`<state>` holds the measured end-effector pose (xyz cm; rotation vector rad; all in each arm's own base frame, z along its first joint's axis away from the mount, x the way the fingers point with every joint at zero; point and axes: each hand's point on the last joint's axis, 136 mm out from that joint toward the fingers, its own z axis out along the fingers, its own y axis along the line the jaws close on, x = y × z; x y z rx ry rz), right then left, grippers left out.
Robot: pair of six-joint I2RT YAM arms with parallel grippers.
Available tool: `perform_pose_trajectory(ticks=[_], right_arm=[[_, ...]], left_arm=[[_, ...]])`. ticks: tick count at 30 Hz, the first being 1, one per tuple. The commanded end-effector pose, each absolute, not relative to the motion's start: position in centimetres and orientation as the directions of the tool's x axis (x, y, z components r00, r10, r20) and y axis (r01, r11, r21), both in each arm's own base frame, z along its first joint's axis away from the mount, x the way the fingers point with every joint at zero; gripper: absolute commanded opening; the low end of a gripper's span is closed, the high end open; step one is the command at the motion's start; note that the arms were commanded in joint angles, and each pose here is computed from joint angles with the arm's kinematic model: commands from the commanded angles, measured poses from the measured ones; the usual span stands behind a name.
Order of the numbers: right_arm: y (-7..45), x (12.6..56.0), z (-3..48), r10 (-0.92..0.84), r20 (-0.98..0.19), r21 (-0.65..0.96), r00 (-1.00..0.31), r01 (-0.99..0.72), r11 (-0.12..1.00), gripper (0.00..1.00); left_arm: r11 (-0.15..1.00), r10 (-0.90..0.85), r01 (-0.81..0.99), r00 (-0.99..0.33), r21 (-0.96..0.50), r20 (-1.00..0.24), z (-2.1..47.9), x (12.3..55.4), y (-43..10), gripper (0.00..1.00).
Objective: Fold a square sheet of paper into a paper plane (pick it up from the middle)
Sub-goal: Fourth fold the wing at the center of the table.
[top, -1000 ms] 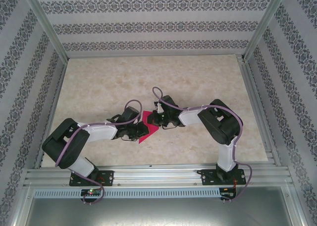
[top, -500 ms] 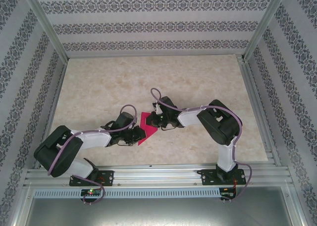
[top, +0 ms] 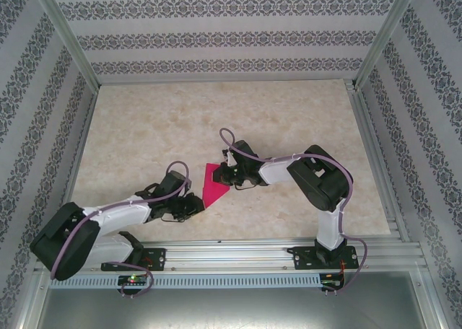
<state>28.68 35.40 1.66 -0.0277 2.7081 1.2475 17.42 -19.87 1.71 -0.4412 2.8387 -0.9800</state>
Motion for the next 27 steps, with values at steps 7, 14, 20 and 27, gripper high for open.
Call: perform_pose_trajectory(ticks=[7, 14, 20, 27], right_arm=[[31.8, 27.3, -3.8, 0.151, -0.056, 0.618, -0.987, 0.084, 0.782, 0.06], [31.6, 27.4, -3.4, 0.215, -0.069, 0.628, -0.974, 0.125, 0.768, 0.07], [31.8, 27.3, -3.2, 0.216, -0.069, 0.635, -0.974, 0.124, 0.763, 0.07], [32.3, 27.4, -3.0, 0.201, -0.063, 0.644, -0.978, 0.114, 0.757, 0.08]], left_arm=[[0.783, -0.335, -0.268, -0.942, -0.562, -0.018, 3.6, 14.9, -16.8, 0.29], [0.699, -0.372, -0.202, -0.922, -0.687, -0.108, 7.3, 19.9, -19.6, 0.31], [0.719, -0.347, -0.179, -0.93, -0.671, -0.124, 6.7, 22.8, -21.4, 0.24], [0.749, -0.323, -0.25, -0.946, -0.614, -0.009, 1.9, 20.8, -20.9, 0.19]])
